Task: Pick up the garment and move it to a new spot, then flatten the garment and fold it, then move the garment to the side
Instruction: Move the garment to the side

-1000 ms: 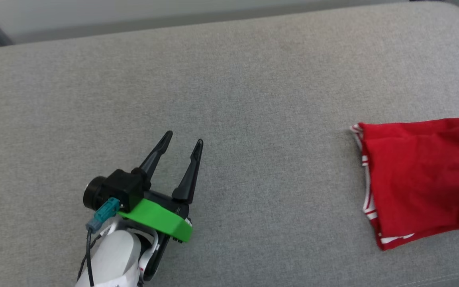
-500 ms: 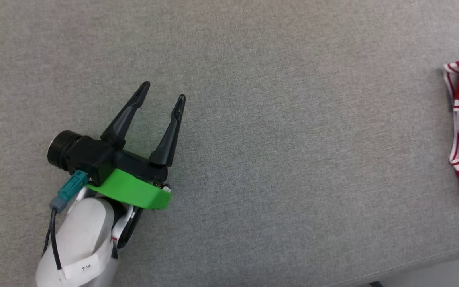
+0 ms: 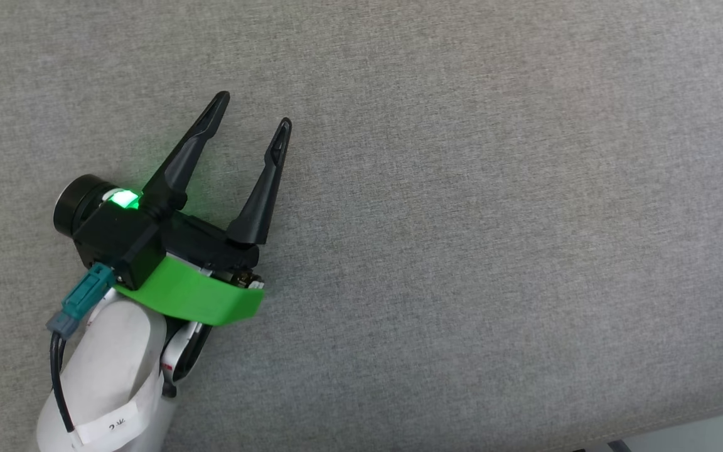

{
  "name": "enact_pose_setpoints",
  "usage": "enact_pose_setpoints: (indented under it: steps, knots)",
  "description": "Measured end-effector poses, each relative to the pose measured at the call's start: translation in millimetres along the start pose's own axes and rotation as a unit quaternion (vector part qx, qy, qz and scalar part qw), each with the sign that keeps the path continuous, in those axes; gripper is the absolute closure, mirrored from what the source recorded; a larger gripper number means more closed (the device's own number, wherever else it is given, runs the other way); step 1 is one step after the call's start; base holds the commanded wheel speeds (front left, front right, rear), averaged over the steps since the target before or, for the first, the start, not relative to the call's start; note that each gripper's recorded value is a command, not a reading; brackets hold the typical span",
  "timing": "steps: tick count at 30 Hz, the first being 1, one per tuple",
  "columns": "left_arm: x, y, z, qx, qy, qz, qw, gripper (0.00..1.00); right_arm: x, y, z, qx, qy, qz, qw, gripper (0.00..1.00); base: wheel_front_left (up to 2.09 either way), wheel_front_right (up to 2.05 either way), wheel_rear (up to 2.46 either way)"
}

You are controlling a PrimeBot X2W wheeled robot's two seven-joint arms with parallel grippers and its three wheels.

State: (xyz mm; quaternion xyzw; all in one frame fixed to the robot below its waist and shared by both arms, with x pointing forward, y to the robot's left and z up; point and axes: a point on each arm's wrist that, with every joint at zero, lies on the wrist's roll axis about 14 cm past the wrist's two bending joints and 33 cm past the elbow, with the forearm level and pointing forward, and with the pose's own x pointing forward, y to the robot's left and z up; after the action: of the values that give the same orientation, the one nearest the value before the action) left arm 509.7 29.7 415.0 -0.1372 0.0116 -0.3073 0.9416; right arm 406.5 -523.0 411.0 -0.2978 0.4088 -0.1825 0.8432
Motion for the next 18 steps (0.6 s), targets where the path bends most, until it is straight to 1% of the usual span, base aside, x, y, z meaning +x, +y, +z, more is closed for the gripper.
enact_pose_setpoints:
  steps: [1, 2, 3, 9, 13, 17, 18]
  knots:
    - [-1.0, 1.2, 0.1, 0.001, 0.001, 0.002, 1.0, 0.0, 1.8, 1.4, 0.0, 0.001, 0.0, 0.0, 1.0, 0.75, 0.0, 0.0, 0.0]
    - [-1.9, 2.0, 0.6, 0.002, 0.001, 0.003, 1.0, 0.0, 3.0, 2.6, 0.1, 0.002, 0.001, 0.0, 1.0, 0.29, 0.0, 0.0, 0.0]
    - [-2.4, 2.4, 1.4, 0.003, 0.001, 0.004, 1.0, 0.0, 3.5, 3.2, 1.0, 0.004, 0.0, -0.001, 1.0, 0.0, 0.0, 0.0, 0.0]
    - [-6.9, 4.7, 7.7, 0.01, 0.003, 0.017, 1.0, 0.0, -1.5, -2.0, 18.4, 0.009, -0.029, -0.008, 1.0, 0.0, 0.0, 0.0, 0.0]
    - [-13.4, 4.0, 14.9, 0.01, 0.002, 0.031, 0.999, 0.0, -13.0, -10.5, 45.7, 0.021, -0.077, -0.013, 0.997, 0.0, 0.0, 0.0, 0.0]
    - [-27.3, 3.6, 22.8, 0.005, 0.004, 0.053, 0.999, 0.0, -33.6, -9.1, 88.7, 0.047, -0.158, -0.003, 0.986, 0.0, 0.0, 0.0, 0.0]
    - [-34.6, 3.6, 30.8, 0.005, 0.0, 0.065, 0.998, 0.0, -48.0, -5.6, 113.3, 0.066, -0.204, 0.007, 0.977, 0.0, 0.0, 0.0, 0.0]
